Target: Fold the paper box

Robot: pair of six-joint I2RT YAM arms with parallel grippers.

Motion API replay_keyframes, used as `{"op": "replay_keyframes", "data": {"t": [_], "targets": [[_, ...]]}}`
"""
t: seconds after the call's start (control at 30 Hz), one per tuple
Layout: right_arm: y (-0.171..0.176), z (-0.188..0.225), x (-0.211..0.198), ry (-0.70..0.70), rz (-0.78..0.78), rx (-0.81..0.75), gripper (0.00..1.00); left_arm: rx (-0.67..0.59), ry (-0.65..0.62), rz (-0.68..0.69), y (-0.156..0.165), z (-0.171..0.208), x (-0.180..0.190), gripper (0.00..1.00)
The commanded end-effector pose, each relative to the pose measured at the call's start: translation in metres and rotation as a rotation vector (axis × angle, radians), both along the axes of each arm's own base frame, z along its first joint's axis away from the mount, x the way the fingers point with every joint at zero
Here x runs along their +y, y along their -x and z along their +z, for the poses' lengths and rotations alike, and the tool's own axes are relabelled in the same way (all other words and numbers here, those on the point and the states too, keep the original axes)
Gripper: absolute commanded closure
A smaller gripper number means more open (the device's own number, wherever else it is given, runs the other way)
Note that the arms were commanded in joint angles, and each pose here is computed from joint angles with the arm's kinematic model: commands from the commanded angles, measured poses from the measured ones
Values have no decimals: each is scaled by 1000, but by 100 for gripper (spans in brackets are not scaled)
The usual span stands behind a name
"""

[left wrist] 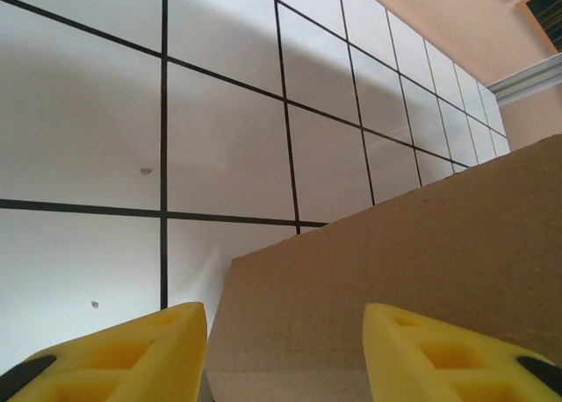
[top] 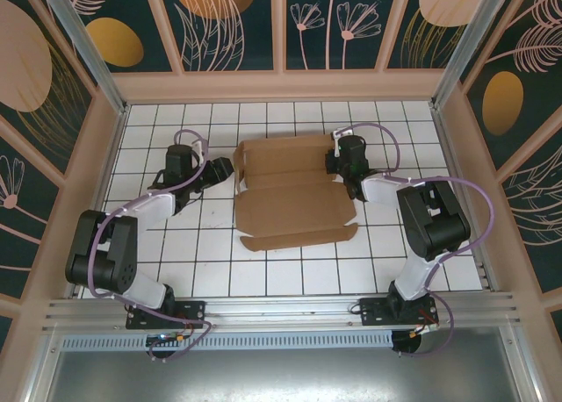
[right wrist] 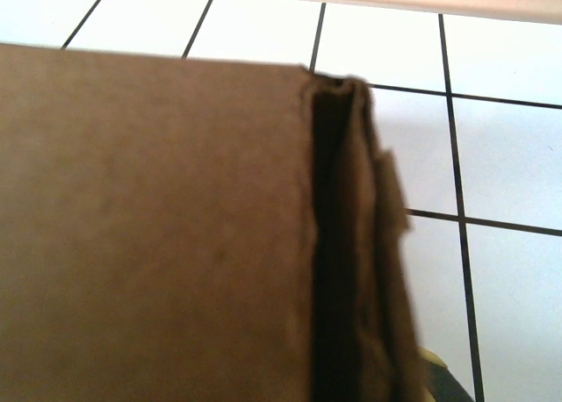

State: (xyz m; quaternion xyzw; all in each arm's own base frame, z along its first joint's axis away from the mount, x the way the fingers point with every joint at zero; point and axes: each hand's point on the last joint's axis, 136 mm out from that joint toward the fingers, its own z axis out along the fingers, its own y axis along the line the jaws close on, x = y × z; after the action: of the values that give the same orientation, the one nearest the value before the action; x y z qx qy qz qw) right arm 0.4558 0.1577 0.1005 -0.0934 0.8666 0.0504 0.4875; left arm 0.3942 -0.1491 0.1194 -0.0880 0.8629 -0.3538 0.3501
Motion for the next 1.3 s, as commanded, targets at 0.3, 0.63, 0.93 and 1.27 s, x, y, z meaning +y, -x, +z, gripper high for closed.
{"op": "replay_keyframes", "data": {"t": [0.3, 0.63, 0.93, 1.27], "targets": [[-7, 0, 5, -34, -4, 21, 100, -50, -64, -158, 9, 12, -39, 47], [-8, 1, 3, -34, -12, 18, 100, -43, -147, -176, 19, 8, -38, 44], [-7, 1, 1, -33, -15, 16, 100, -71, -202, -212, 22, 16, -39, 45], [-6, 0, 5, -47, 2, 22, 100, -109, -257, -217, -3, 20, -42, 42]]}}
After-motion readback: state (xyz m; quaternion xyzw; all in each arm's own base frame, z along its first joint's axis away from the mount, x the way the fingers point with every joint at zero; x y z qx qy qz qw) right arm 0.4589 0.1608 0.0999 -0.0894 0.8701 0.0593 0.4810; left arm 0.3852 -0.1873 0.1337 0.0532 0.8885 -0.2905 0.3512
